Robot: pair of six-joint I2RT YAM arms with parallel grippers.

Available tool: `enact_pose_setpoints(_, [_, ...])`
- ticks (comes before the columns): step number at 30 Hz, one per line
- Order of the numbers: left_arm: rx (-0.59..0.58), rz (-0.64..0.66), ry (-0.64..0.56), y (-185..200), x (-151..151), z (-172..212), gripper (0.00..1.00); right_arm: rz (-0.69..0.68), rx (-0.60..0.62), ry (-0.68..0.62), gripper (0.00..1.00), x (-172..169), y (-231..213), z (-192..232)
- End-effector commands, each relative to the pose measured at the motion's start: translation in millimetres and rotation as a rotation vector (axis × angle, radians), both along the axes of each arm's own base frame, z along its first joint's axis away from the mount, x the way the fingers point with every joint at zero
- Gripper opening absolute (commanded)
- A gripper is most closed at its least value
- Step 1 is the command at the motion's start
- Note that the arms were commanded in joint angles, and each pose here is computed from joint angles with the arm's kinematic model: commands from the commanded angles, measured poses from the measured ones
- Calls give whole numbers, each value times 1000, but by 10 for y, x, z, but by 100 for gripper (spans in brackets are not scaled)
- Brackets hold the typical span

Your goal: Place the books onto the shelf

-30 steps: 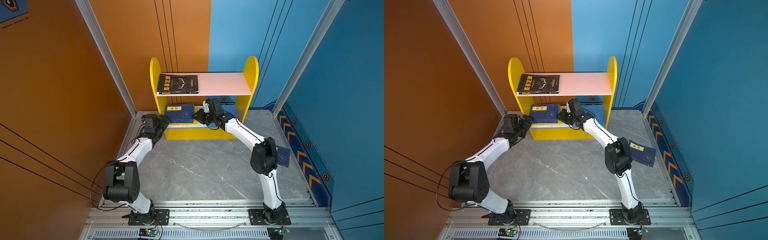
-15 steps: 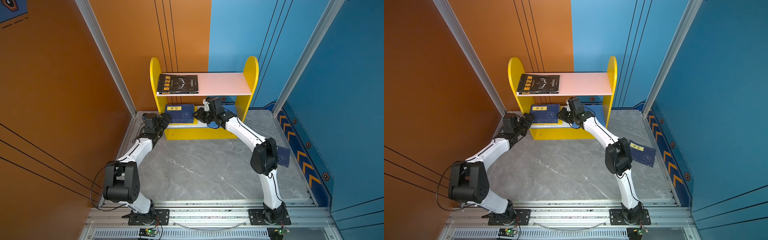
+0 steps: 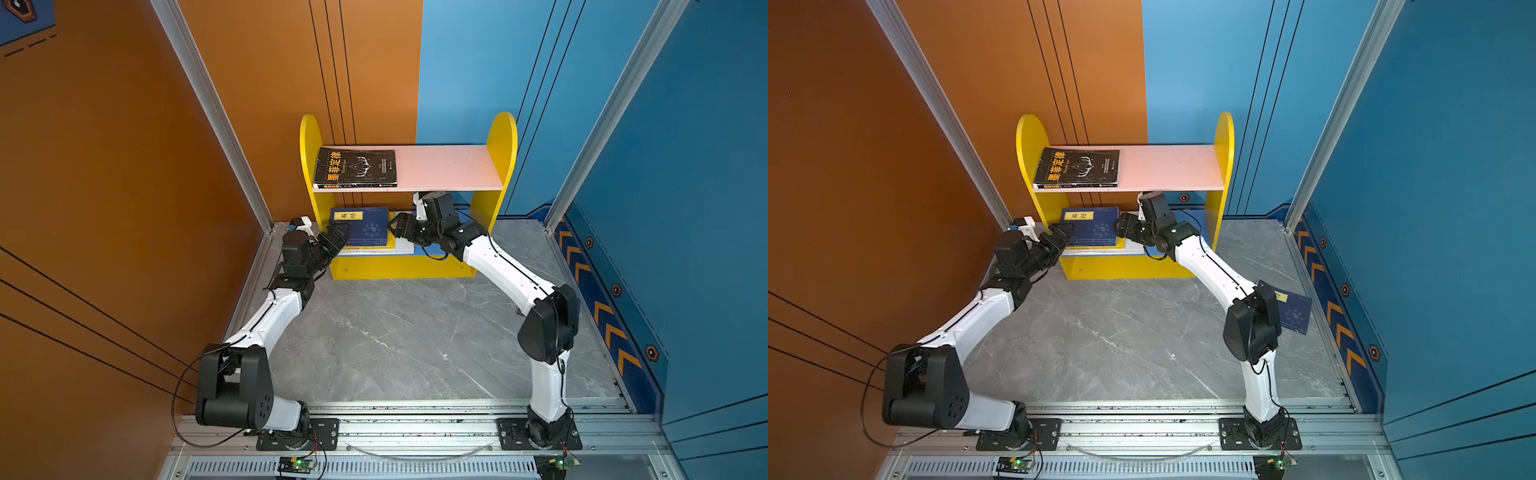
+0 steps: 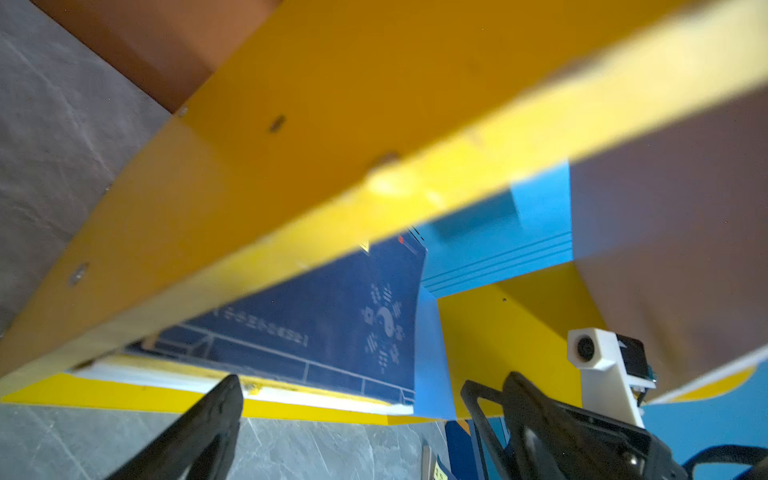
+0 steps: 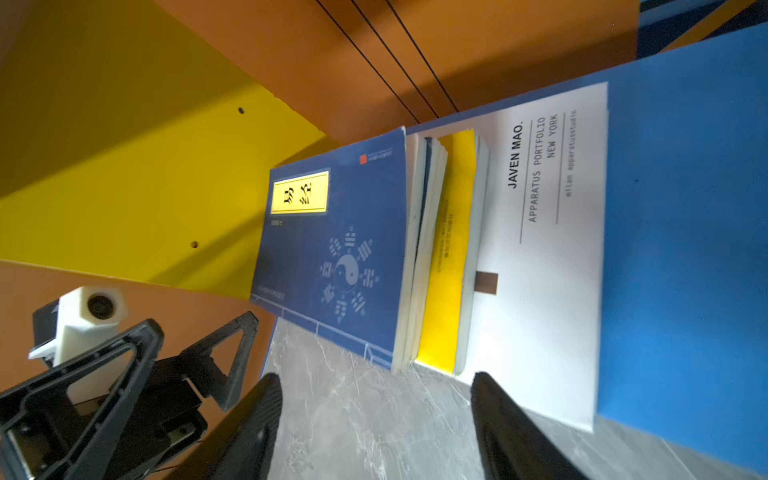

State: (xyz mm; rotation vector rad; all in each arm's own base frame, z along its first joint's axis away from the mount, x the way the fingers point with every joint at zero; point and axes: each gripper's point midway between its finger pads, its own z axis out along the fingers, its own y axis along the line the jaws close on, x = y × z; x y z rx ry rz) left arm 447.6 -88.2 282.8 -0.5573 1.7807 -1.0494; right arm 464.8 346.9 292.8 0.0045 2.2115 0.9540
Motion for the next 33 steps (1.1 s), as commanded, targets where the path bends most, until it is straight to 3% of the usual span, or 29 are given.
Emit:
enact_pose_setpoints(1, [48,-83,-42,-121,-246,148,98,-45,-42,-52,79,-154,-109,97])
enact_pose_setpoints(10, [156,-50,132,-61,-748,-102,98,-113,-88,-29,87,-499,-358,-104])
enact_pose_setpoints(17, [207,-38,137,-239,-1046,-118,98,-292,-192,-103,94,-669,-1095,-15])
enact_pose_setpoints(22, [263,-77,126,-640,-1141,-163,98,-486,-281,-147,100,-893,-1989,73])
enact_pose_setpoints(33, [424,-246,83,-1886,-1452,-379,98,-982,-361,169,100,-1435,-4265,-770])
